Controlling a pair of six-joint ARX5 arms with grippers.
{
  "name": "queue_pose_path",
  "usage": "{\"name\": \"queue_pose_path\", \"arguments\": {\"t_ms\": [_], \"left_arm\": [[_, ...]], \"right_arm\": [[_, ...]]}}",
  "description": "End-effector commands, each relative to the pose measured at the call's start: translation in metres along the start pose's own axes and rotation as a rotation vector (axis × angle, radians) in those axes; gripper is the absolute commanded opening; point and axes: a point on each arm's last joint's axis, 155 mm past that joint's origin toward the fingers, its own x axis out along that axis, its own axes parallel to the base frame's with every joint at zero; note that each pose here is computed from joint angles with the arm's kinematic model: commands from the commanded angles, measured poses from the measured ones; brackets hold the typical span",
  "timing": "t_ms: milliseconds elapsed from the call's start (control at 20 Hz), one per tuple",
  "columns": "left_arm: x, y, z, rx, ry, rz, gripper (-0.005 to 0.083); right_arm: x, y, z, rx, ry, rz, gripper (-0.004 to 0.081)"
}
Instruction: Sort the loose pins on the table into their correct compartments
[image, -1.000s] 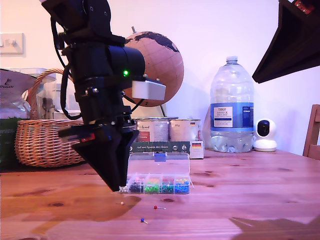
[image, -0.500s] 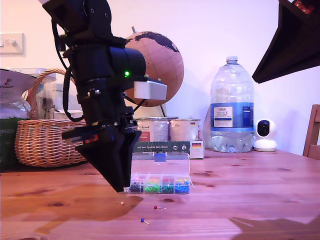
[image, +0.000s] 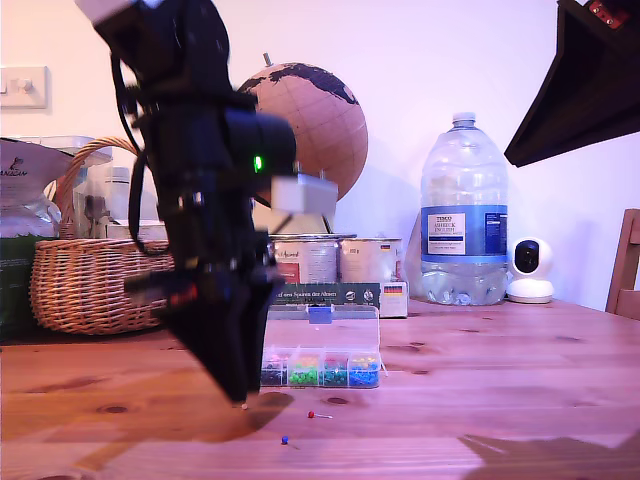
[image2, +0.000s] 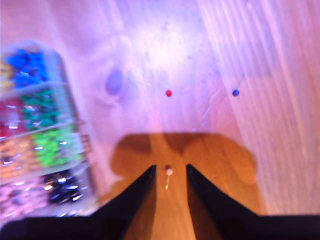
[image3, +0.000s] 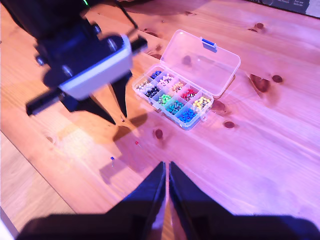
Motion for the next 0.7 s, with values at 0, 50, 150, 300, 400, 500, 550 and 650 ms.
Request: {"name": "queue_pose_path", "arguments": {"t_ms": [0, 50, 150, 300, 400, 500, 550, 650], "left_arm": [[0.0124, -0.0079, -0.0046, 0.005, 0.021, -0.034, 0.0164], [0.0136, -0.0078, -0.0065, 0.004, 0.03, -0.034, 0.0164], [0.0138, -0.0071, -0.0067, 0.005, 0.031, -0.032, 0.0164], [0.014, -0.0058, -0.0073, 0.005, 0.035, -0.026, 0.0163], [0.0144, -0.0054, -0.0076, 0.004, 0.034, -0.026, 0.0163], [0.0161, -0.0069, -0.0089, 0.001, 0.038, -0.034, 0.015], [0.0173, -0.0072, -0.009, 0.001, 0.038, -0.037, 0.0139], [0.0179, -0.0082, -0.0098, 0.0, 0.041, -0.042, 0.013]], "right_arm": [[0.0035, 0.0003, -0.0067, 0.009, 0.017, 0.003, -0.0013], [0.0035, 0.0003, -0.0067, 0.009, 0.017, 0.003, -0.0013], [0.0035, 0.0003, -0.0067, 0.009, 0.017, 0.003, -0.0013], [0.0035, 0.0003, -0.0065, 0.009, 0.016, 0.003, -0.0013], [0.0035, 0.0003, -0.0064, 0.009, 0.016, 0.003, -0.0013], [0.0035, 0.0003, -0.0065, 0.009, 0.016, 0.003, -0.0013], [0.0035, 0.0003, -0.0065, 0.009, 0.016, 0.003, -0.0013], [0.0035, 0.0003, -0.0065, 0.009, 0.016, 0.003, -0.0013]]}}
